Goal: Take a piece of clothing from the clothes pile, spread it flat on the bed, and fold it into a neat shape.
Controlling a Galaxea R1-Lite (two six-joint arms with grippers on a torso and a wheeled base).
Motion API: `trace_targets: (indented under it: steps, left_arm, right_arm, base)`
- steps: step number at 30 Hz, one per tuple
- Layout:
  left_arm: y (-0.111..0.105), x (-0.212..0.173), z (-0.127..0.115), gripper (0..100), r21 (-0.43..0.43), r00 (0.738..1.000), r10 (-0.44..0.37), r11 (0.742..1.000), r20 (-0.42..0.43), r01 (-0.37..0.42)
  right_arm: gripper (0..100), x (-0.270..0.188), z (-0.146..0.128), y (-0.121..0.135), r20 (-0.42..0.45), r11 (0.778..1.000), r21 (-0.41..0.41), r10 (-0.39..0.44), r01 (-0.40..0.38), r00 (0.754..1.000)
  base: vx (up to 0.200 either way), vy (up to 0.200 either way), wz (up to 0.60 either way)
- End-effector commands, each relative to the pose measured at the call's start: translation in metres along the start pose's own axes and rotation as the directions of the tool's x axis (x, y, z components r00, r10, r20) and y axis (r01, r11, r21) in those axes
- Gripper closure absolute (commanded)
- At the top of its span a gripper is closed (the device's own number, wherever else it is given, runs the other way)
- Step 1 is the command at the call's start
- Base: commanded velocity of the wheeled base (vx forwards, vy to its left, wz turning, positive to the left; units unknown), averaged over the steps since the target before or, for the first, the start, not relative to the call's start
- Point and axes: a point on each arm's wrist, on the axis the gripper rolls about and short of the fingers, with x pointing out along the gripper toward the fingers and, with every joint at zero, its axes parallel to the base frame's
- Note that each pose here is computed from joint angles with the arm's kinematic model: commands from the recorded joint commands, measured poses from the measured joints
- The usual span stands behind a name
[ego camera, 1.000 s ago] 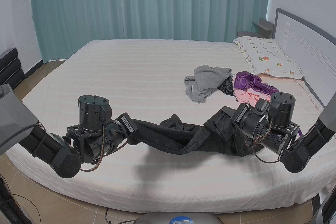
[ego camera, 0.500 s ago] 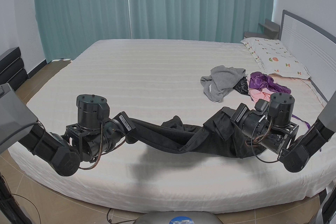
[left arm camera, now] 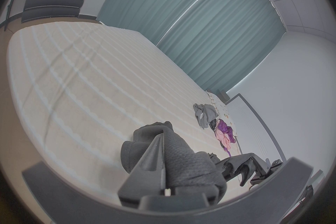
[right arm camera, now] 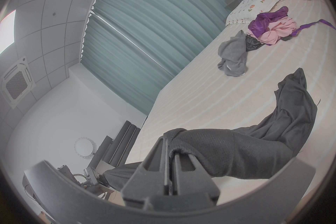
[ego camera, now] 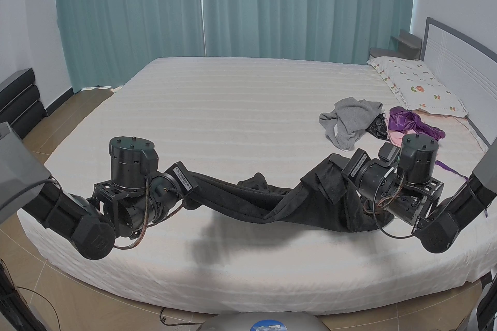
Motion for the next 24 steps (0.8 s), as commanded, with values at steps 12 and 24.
trace_targets:
  steps: [12, 24]
  left_arm:
    - [-0.001, -0.003, 0.002, 100, 0.001, 1.000, -0.006, 1.000, 0.006, 0.006]
    - [-0.002, -0.012, -0.015, 100, 0.024, 0.999, -0.006, 1.000, -0.038, 0.007]
  right_arm:
    - [100, 0.001, -0.001, 0.004, -0.003, 0.996, -0.083, 0.012, -0.012, 1.000]
    - [100, -0.028, 0.003, 0.002, 0.032, 0.996, -0.085, -0.006, 0.009, 0.999]
  base:
    - [0.000, 0.200, 0.00]
    - [-0.033, 0.017, 0.00]
